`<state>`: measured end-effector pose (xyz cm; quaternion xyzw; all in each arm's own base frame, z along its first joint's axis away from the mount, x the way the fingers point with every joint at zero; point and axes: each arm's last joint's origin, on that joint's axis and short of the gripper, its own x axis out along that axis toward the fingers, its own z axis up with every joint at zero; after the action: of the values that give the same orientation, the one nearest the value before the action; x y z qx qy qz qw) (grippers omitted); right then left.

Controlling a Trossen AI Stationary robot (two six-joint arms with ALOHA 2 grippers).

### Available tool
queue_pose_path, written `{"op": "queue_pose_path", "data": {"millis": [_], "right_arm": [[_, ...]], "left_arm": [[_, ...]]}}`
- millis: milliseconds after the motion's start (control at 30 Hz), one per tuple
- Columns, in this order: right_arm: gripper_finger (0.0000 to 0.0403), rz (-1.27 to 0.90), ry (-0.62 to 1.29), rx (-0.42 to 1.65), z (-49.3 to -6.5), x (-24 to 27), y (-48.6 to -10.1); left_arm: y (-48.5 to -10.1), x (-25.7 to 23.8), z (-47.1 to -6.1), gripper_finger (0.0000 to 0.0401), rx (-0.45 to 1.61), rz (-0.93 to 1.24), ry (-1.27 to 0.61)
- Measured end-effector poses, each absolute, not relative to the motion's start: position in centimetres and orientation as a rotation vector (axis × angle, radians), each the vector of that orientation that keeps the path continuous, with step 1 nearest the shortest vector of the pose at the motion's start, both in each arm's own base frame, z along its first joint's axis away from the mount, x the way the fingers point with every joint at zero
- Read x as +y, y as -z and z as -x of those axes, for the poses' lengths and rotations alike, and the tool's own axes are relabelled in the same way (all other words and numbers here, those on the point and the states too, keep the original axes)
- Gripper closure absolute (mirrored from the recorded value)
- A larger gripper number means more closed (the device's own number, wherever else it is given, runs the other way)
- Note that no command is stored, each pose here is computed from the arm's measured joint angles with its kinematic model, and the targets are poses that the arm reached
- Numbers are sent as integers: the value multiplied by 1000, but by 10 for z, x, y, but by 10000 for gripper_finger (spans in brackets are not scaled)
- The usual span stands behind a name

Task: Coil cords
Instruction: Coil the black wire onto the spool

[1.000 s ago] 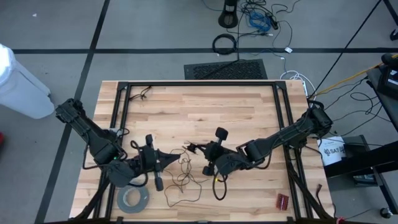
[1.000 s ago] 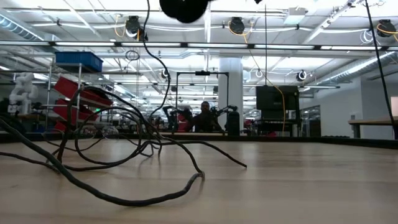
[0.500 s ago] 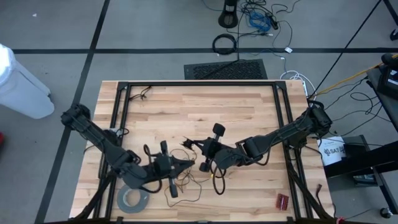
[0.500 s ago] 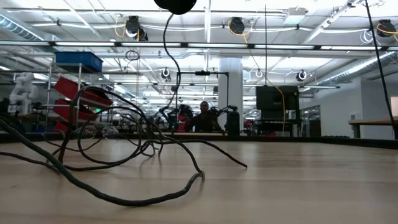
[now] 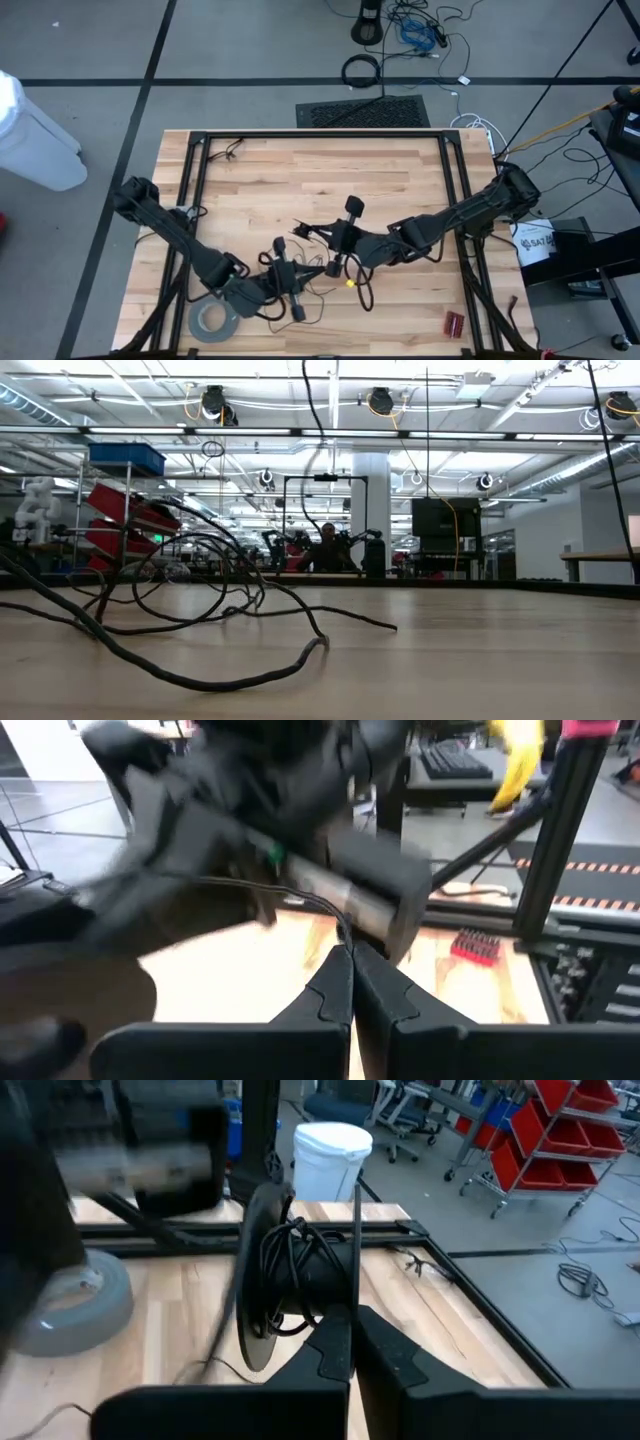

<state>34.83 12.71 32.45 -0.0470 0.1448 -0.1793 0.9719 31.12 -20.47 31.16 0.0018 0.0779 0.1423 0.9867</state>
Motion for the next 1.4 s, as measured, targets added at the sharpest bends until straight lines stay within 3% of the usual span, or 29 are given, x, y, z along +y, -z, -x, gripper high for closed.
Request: {"op": "queue_pose_path", "data": {"millis": [167,467,1400], "right_arm": [[403,93,335,280,-340,133,-332],[403,61,263,230,-322,143,-352],[403,109,148,132,-274,156,-394]], "left_arm": [[-301,-209,-316,398,179,-24,-285],[-293,-212,-317,355,198,1,-282],[-290,-225,-307,351,231,-27,-210]]}}
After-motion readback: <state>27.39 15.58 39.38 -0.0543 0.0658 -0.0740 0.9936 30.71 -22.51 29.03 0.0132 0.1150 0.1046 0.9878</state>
